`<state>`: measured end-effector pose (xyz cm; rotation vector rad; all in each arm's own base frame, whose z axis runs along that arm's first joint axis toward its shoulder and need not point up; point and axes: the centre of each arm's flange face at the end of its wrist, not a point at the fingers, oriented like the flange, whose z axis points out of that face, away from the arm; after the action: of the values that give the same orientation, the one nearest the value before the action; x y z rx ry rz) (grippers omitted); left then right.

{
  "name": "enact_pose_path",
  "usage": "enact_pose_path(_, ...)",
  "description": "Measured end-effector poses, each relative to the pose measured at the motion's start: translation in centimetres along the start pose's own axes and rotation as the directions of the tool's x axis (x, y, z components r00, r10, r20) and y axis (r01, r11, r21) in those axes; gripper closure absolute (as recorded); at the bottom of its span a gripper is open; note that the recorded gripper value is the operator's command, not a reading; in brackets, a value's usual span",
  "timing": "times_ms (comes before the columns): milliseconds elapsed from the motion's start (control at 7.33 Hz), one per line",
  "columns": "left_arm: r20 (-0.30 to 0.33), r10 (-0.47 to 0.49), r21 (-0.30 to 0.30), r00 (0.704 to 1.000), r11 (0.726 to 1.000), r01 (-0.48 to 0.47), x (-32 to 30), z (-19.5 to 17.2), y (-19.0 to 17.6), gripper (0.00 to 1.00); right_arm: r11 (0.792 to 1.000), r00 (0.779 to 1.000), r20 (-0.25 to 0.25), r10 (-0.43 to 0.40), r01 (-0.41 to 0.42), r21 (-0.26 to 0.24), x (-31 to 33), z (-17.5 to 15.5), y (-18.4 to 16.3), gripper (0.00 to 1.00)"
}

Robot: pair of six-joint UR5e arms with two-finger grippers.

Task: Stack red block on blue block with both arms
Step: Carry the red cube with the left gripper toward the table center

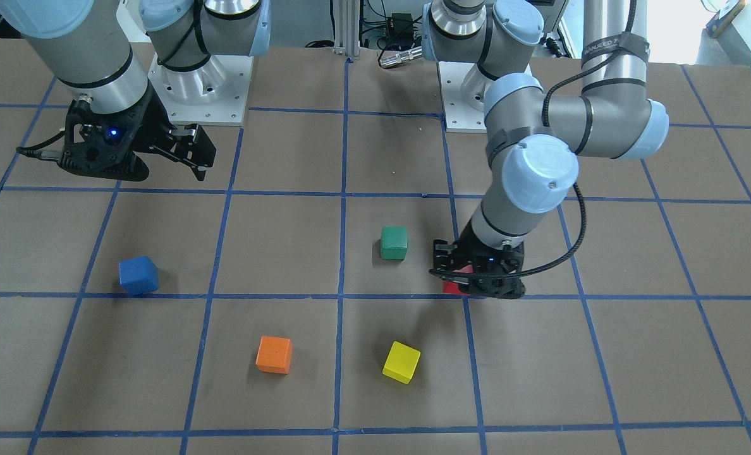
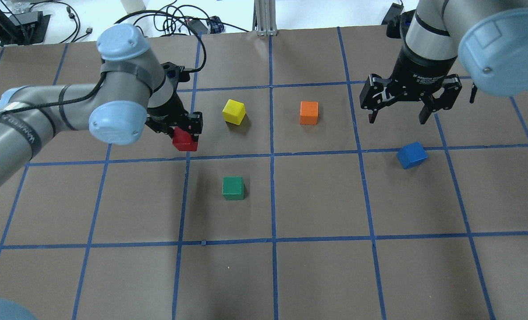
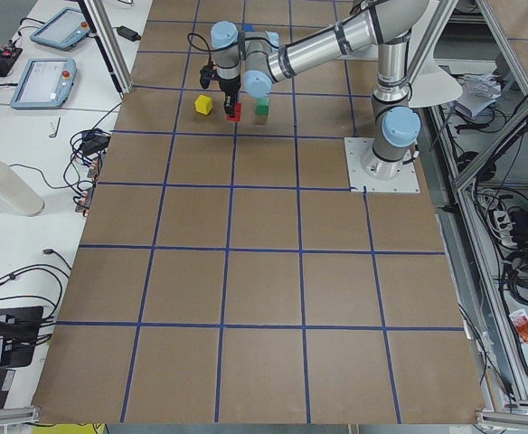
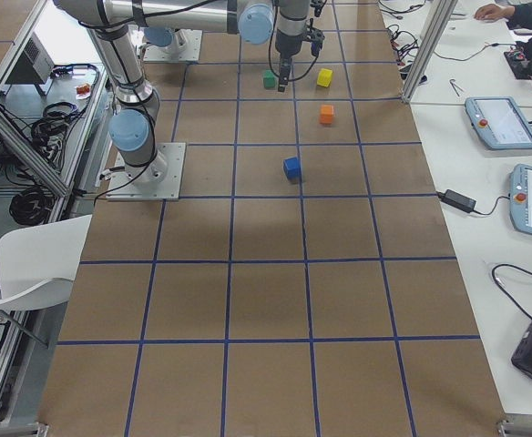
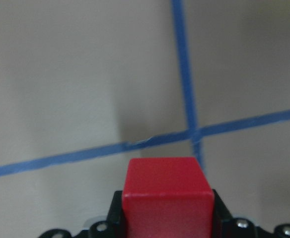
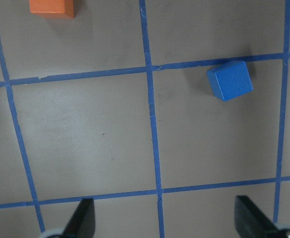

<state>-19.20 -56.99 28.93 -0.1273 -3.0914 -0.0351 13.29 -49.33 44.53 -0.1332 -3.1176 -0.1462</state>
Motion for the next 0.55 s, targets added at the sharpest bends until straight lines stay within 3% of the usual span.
enact_pose_path(273, 0.005, -0.002, 0.01, 1.0, 1.0, 0.002, 10.3, 0.2, -0.3, 1.0, 1.0, 1.0, 0.0, 0.0, 0.0, -0.003, 0.1, 0.2, 0.0, 0.0)
enact_pose_path(545, 0.008, 0.027, 0.018, 1.0, 0.999, -0.027, 15.5, 3.7, 0.0, 1.0, 1.0, 1.0, 0.001, 0.002, -0.002, -0.004, 0.3, 0.2, -0.2, 0.0)
